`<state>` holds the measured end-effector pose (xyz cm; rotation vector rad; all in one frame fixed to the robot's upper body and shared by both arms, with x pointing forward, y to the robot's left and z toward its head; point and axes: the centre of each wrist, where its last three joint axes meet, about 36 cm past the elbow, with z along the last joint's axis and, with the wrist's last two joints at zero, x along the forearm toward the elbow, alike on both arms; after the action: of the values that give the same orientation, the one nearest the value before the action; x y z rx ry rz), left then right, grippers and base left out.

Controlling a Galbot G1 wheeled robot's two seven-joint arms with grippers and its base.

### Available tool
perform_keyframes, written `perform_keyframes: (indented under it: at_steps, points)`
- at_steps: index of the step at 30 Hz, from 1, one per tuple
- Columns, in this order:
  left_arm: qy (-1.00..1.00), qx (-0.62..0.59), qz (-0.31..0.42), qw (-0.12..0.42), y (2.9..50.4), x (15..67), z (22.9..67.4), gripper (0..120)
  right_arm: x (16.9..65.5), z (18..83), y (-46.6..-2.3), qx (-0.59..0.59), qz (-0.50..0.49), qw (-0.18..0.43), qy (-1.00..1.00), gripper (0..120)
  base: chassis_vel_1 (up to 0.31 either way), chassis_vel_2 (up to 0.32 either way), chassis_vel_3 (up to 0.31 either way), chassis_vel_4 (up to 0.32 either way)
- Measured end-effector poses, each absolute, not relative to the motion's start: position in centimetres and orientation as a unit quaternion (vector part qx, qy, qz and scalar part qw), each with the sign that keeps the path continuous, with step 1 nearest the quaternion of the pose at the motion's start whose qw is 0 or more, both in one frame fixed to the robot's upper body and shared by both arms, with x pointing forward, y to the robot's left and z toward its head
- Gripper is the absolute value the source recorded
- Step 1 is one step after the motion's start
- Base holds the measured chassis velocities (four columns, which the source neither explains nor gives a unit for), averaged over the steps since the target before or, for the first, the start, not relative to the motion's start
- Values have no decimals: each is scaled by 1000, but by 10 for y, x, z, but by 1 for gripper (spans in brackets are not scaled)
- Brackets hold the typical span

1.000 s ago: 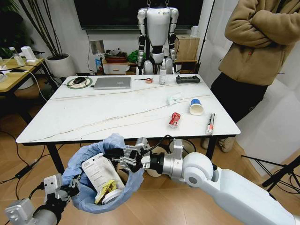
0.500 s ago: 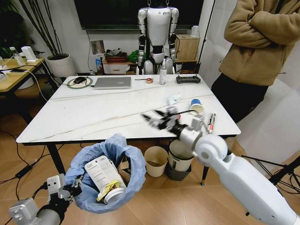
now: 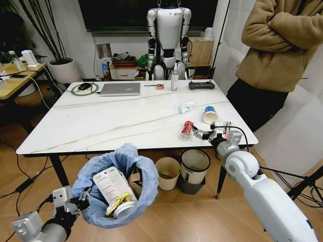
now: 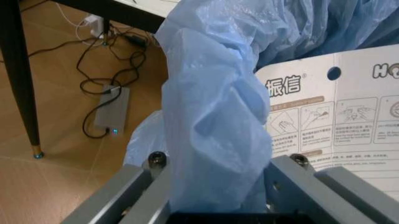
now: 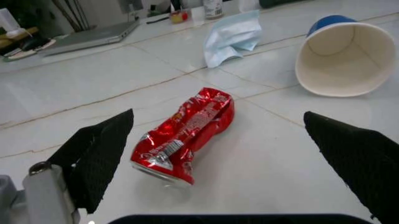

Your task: Pick up the trash bin and place the trash from the table into it.

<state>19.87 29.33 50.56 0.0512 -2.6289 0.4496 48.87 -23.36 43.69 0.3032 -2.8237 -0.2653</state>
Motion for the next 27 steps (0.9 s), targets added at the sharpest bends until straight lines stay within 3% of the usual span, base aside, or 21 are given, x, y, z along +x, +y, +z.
perform_keyframes:
  at_steps: [12, 27]
  points:
    - [-957, 23, 168, 234, 293, 198, 505, 0, 503, 409, -193, 141, -115, 148, -972, 100, 0, 0, 0, 0]
    - [-958, 26, 170, 231, 293, 198, 505, 0, 512, 386, -189, 137, -103, 160, -972, 100, 0, 0, 0, 0]
